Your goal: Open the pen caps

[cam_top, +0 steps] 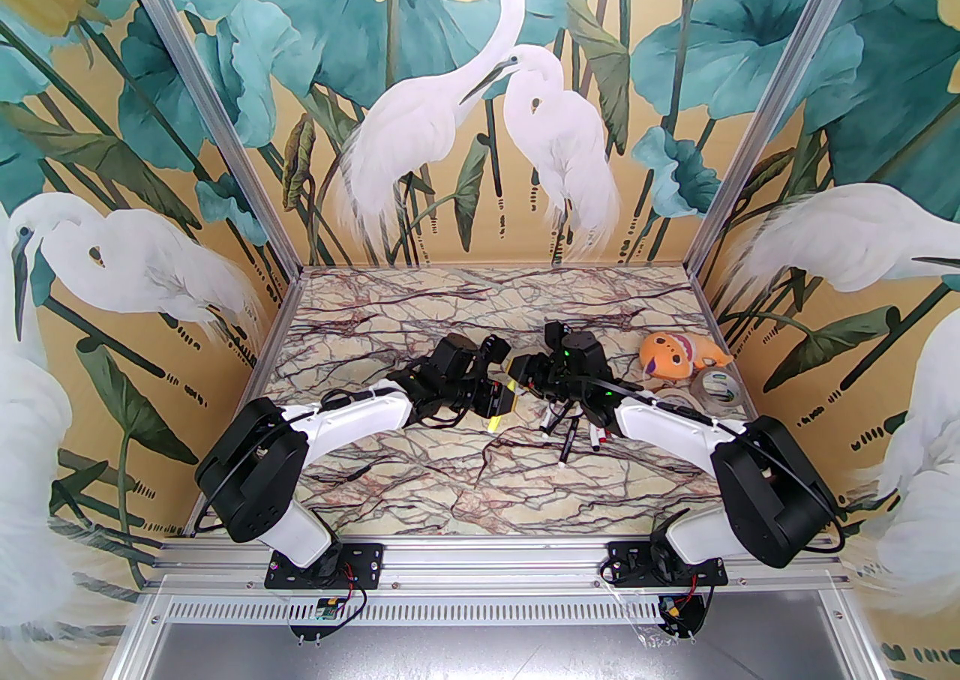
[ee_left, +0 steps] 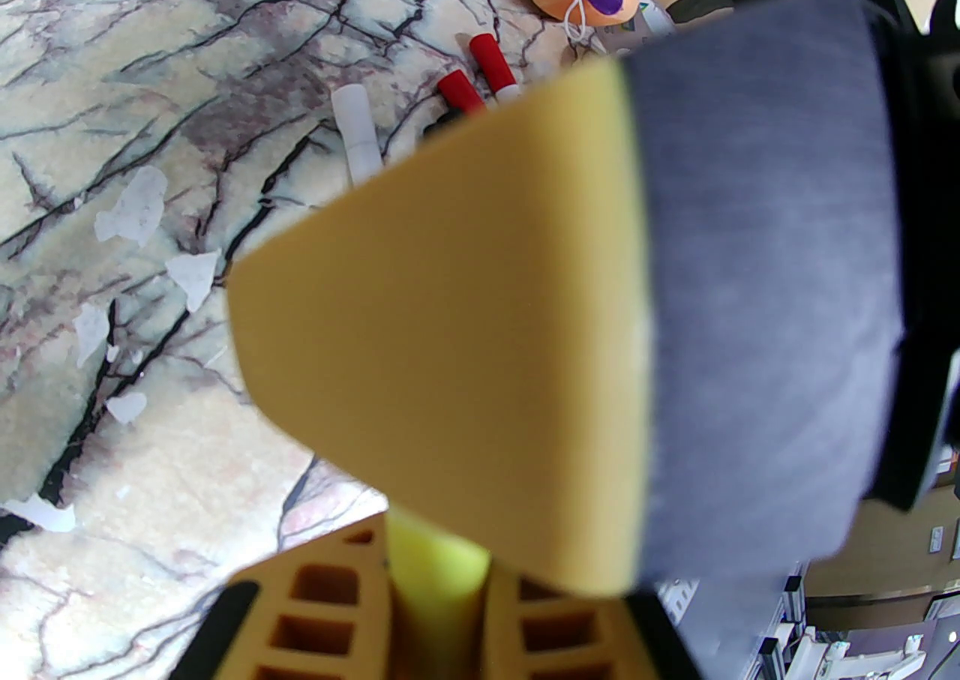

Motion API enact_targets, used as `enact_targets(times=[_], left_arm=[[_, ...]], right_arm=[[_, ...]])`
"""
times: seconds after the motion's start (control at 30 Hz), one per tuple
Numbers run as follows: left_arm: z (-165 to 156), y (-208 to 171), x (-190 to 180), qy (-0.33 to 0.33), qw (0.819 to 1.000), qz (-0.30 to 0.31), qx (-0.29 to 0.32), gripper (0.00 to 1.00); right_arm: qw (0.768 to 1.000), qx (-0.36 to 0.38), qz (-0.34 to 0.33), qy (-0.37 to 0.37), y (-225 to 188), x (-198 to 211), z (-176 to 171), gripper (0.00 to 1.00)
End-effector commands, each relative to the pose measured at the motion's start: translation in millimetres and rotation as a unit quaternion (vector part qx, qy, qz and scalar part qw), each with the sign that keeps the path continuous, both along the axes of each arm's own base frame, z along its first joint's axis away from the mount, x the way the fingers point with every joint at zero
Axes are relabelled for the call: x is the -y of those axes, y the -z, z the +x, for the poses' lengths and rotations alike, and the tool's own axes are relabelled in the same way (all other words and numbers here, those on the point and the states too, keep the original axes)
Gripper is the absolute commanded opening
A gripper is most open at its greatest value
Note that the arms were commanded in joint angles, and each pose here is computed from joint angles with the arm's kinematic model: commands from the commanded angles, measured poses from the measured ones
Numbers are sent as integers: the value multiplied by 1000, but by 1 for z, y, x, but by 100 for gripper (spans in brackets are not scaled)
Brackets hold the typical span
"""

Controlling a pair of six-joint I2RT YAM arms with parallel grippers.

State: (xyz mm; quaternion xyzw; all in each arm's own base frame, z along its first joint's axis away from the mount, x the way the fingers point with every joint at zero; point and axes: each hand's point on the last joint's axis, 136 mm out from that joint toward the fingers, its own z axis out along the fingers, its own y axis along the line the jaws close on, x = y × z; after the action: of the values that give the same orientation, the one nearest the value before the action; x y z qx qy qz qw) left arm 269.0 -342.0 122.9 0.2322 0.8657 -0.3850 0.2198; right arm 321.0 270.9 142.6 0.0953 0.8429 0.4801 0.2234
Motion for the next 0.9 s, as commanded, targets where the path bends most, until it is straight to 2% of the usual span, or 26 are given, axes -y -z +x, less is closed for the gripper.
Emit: enact_targets(times=[0.0,0.17,0.33,0.5,0.6,0.87], left_arm=[[-6,-9,2,21,1000,-17,8,9],[-18,-13,0,37,999,-37,-3,7],[-29,-37,-9,62,992,-105,-11,6],[-37,-44,-15,76,990,-118,0,6],[-35,-36,-18,71,992,-103,-1,5],[-28,-14,-30,40,999,-13,25,5]], right_arm=[[1000,10,-1,-1,-6,-4,5,17],[999,46,9,-10,-25,-3,6,14],[995,89,33,-27,-53,2,5,13],[994,105,28,-31,-69,4,4,13],[996,92,6,-5,-68,12,9,12],[994,61,-52,70,-61,35,23,11]])
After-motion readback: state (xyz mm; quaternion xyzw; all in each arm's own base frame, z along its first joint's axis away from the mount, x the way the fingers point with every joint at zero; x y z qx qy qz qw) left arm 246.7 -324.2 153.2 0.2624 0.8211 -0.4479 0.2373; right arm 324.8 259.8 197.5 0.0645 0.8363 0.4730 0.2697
